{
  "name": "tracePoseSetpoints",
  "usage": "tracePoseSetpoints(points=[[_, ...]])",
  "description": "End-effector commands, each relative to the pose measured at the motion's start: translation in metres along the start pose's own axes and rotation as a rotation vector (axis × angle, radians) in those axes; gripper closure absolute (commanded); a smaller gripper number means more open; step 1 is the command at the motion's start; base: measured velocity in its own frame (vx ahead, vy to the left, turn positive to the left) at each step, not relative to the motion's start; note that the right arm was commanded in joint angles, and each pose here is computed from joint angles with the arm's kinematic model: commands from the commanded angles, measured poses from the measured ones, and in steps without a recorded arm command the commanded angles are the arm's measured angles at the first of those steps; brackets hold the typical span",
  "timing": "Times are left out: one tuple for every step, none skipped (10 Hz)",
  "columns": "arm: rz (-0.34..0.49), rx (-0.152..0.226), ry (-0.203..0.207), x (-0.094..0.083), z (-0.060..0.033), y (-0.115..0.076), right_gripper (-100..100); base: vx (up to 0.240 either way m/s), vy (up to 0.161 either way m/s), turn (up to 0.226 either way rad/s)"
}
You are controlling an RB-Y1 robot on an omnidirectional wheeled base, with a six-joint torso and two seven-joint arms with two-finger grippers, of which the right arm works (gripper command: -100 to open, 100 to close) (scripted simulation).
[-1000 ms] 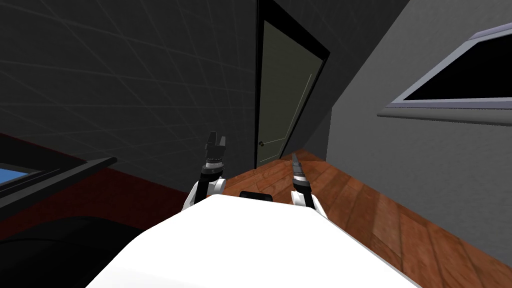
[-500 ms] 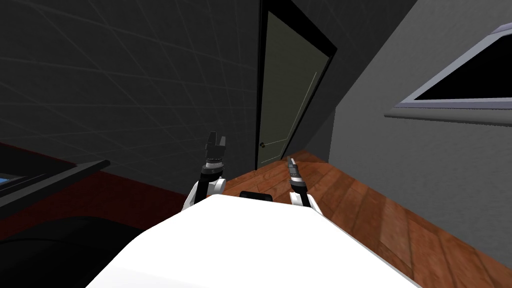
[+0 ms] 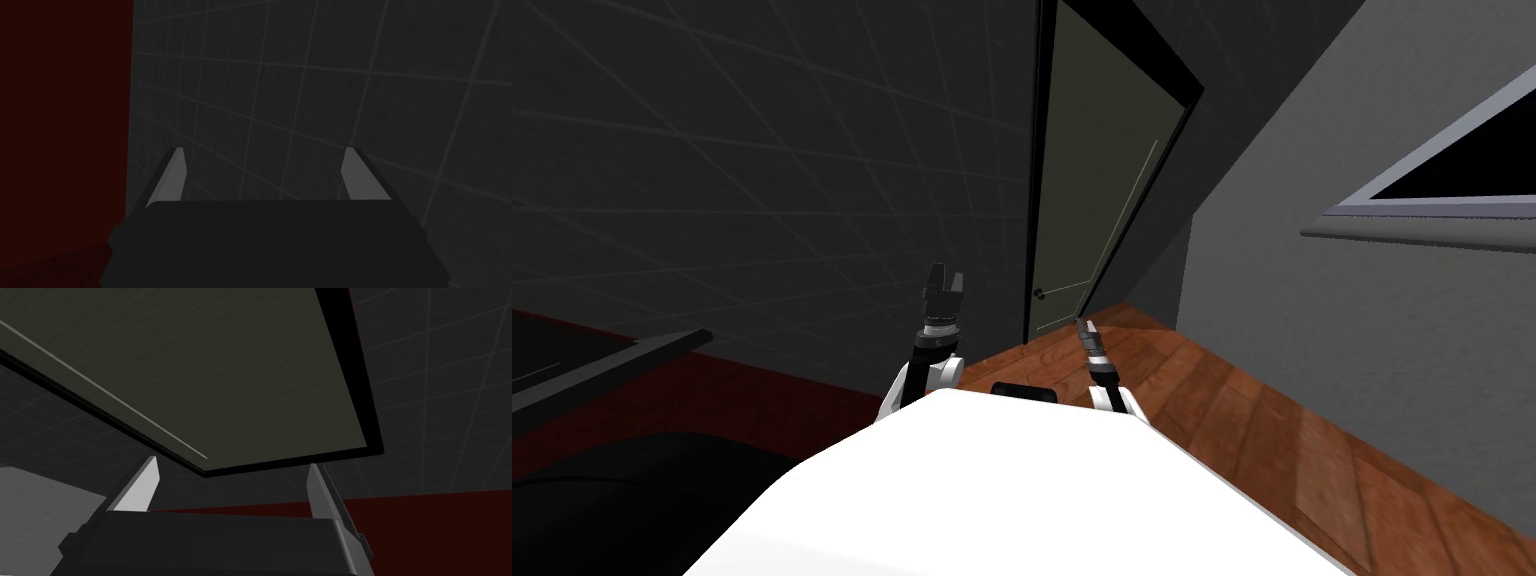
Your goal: Pull the door open
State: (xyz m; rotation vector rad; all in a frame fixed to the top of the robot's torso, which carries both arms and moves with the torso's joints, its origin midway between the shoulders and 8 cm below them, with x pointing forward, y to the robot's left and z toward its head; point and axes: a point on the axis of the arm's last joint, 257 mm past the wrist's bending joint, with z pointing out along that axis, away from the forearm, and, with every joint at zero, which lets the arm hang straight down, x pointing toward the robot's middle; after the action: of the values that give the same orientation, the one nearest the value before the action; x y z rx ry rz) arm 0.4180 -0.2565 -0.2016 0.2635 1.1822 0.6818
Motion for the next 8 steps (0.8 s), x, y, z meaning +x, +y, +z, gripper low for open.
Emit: tracePoseSetpoints(points=[[-0.049,-0.004,0.036,0.014,-0.0055,-0.005,-100,0.103,0.030,0.022],[-0.077,-0.006,0.058,0.023,-0.0082,-0.009,-100,0.103,0.034,0.022],[-0.106,-0.016,0.074,0.029,-0.0092,-0.010,-100,0.097,0.038,0.020],[-0.132,-0.016,0.099,0.040,-0.0135,-0.016,-100,0.101,0.032,0.021],[-0.159,-0.018,0.122,0.049,-0.0173,-0.020,-100,0.105,0.029,0.022],[-0.185,-0.025,0.143,0.056,-0.0203,-0.023,-100,0.101,0.023,0.023],[-0.211,-0.029,0.165,0.065,-0.0242,-0.027,-100,0.098,0.018,0.021],[-0.235,-0.035,0.185,0.072,-0.0277,-0.030,-100,0.095,0.010,0.016]])
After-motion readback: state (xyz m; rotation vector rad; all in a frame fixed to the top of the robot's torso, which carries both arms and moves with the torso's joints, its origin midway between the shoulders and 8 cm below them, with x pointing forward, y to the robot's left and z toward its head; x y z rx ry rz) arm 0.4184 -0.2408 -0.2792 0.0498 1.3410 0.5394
